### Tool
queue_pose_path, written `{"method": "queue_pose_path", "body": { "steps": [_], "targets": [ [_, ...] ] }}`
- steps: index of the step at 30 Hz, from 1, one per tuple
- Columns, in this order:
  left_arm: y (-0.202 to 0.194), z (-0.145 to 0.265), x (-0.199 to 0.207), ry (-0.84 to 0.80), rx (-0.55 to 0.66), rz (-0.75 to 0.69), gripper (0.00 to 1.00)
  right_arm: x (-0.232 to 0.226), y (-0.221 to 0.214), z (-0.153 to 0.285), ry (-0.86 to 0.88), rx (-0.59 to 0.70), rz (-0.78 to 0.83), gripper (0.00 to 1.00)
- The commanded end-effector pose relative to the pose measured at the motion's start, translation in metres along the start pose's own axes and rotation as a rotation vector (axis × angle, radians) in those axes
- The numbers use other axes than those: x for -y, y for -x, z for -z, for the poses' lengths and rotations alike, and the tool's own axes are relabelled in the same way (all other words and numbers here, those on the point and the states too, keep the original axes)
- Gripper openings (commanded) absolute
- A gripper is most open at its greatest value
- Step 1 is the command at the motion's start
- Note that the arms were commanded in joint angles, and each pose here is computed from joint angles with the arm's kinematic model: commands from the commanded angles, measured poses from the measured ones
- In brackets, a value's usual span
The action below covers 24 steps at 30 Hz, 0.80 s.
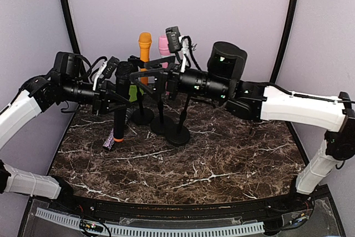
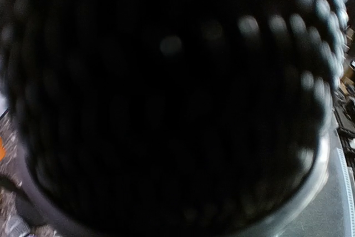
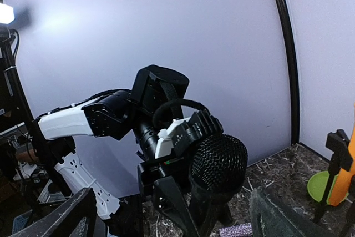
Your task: Remove the microphone from the stand
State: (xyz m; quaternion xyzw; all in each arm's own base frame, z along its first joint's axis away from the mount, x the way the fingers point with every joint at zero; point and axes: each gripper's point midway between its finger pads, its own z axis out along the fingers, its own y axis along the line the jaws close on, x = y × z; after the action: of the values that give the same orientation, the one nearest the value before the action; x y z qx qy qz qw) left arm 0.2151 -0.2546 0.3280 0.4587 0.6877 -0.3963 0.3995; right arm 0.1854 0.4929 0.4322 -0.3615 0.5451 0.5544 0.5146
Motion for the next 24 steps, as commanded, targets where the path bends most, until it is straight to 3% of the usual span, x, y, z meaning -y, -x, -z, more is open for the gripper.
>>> {"method": "queue_pose_path", "body": {
  "steps": [1, 8, 13, 18, 24],
  "targets": [
    [-0.016, 0.022, -0.019, 0.1, -0.016, 0.012, 0.01, 0.011, 0.045, 0.05, -0.112, 0.064, 0.068, 0.98],
    [-0.076, 0.053, -0.114, 0.459, -0.142, 0.132, 0.0, 0.05, 0.046, 0.107, -0.323, -0.011, 0.119, 0.99],
    [-0.12, 0.078, -0.184, 0.626, -0.254, 0.192, 0.0, 0.075, 0.045, 0.127, -0.46, -0.102, 0.201, 1.0],
    [-0.168, 0.088, -0.237, 0.699, -0.365, 0.266, 0.0, 0.103, 0.022, 0.138, -0.496, -0.22, 0.177, 1.0],
    [-0.211, 0.07, -0.272, 0.701, -0.42, 0.348, 0.02, 0.119, -0.012, 0.133, -0.509, -0.336, 0.171, 1.0]
  ]
}}
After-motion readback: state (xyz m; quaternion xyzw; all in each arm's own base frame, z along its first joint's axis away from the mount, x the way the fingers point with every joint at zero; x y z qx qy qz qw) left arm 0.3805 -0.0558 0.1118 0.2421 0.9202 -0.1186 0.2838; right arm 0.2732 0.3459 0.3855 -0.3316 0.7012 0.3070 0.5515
